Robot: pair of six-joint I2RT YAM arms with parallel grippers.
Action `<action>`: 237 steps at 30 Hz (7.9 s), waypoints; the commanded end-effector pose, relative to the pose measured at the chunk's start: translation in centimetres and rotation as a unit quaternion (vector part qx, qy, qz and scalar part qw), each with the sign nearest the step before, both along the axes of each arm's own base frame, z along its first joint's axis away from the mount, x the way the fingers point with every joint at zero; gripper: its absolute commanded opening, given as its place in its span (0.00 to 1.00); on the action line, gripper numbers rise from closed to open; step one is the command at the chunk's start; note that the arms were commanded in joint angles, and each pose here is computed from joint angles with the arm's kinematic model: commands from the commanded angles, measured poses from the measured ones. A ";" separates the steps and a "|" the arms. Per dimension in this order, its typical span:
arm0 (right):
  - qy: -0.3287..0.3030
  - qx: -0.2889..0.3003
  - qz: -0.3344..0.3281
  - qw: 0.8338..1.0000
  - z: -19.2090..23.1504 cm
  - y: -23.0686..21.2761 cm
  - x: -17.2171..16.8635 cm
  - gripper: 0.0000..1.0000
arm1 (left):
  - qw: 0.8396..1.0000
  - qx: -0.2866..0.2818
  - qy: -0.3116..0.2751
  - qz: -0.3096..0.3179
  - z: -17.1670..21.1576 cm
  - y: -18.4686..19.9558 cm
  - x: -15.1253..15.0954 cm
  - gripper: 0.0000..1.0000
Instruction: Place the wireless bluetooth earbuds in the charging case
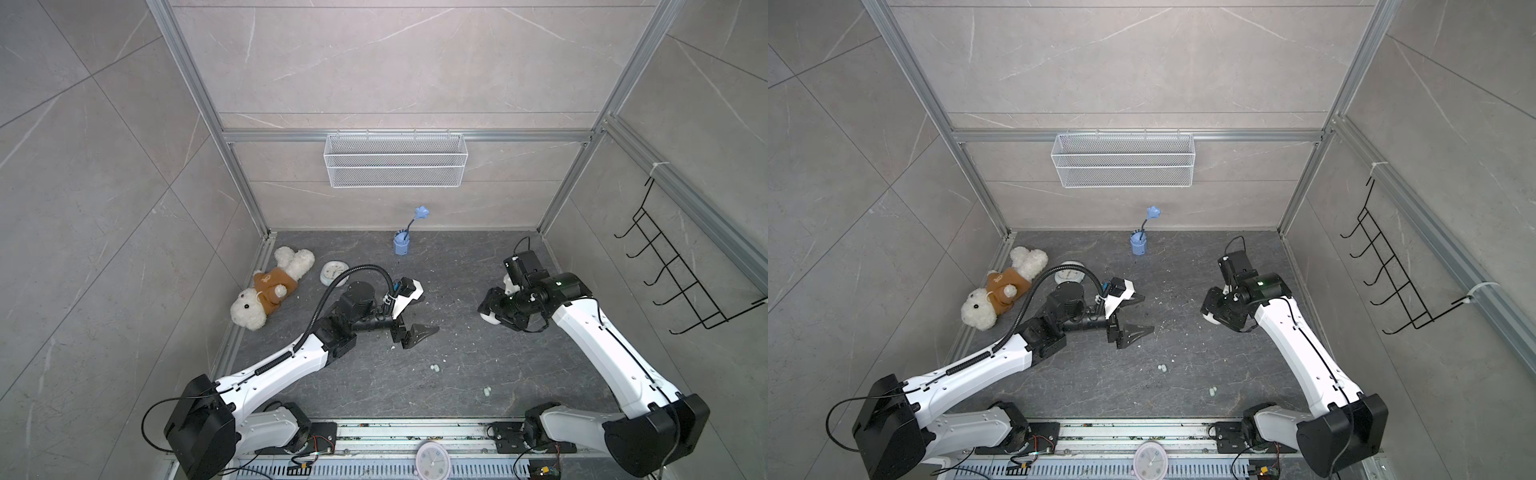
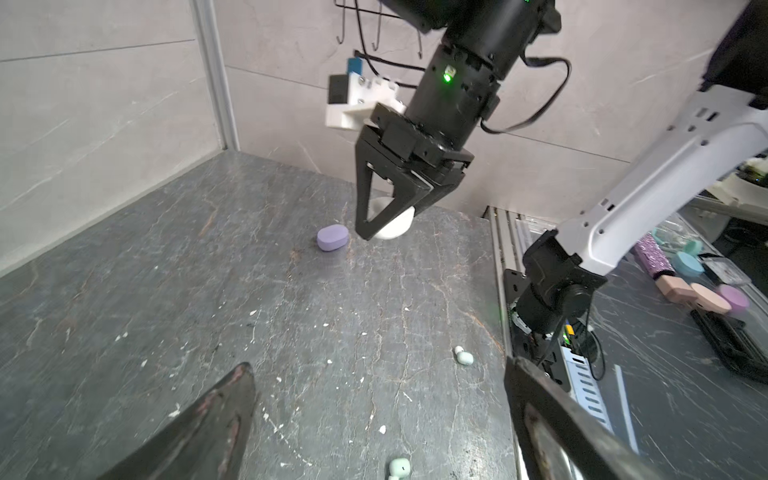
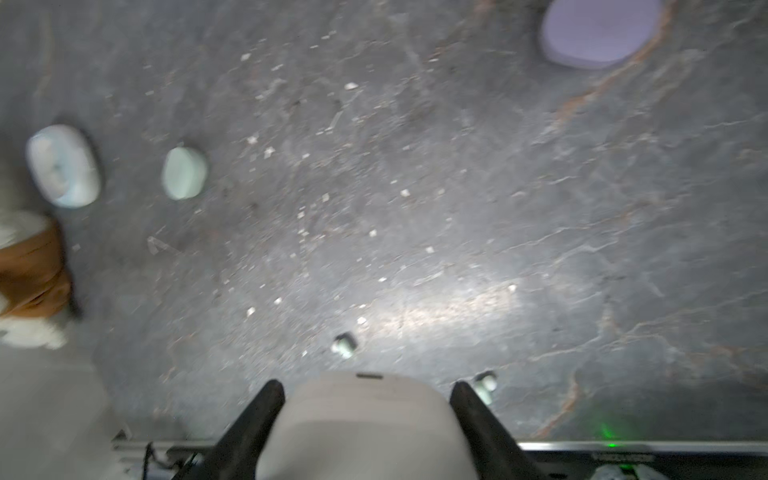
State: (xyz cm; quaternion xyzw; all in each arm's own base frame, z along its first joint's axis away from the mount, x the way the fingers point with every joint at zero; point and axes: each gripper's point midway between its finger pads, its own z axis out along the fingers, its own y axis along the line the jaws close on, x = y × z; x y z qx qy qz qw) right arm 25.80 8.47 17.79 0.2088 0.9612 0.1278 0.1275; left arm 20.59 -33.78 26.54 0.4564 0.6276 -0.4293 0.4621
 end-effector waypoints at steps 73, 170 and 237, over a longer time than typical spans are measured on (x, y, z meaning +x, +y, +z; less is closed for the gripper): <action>-0.088 -0.049 0.394 0.914 -5.1 20.3 10.4 1.00 | 0.907 -0.006 0.231 0.351 -5.7 15.3 2.1 0.99; -0.014 -0.123 0.462 0.878 -10.4 26.5 16.4 0.78 | 0.928 0.010 0.205 0.311 -5.0 14.5 2.4 0.99; -0.061 -0.063 0.407 0.909 1.7 24.8 13.8 0.55 | 0.947 0.066 0.127 0.289 -3.7 14.1 3.0 1.00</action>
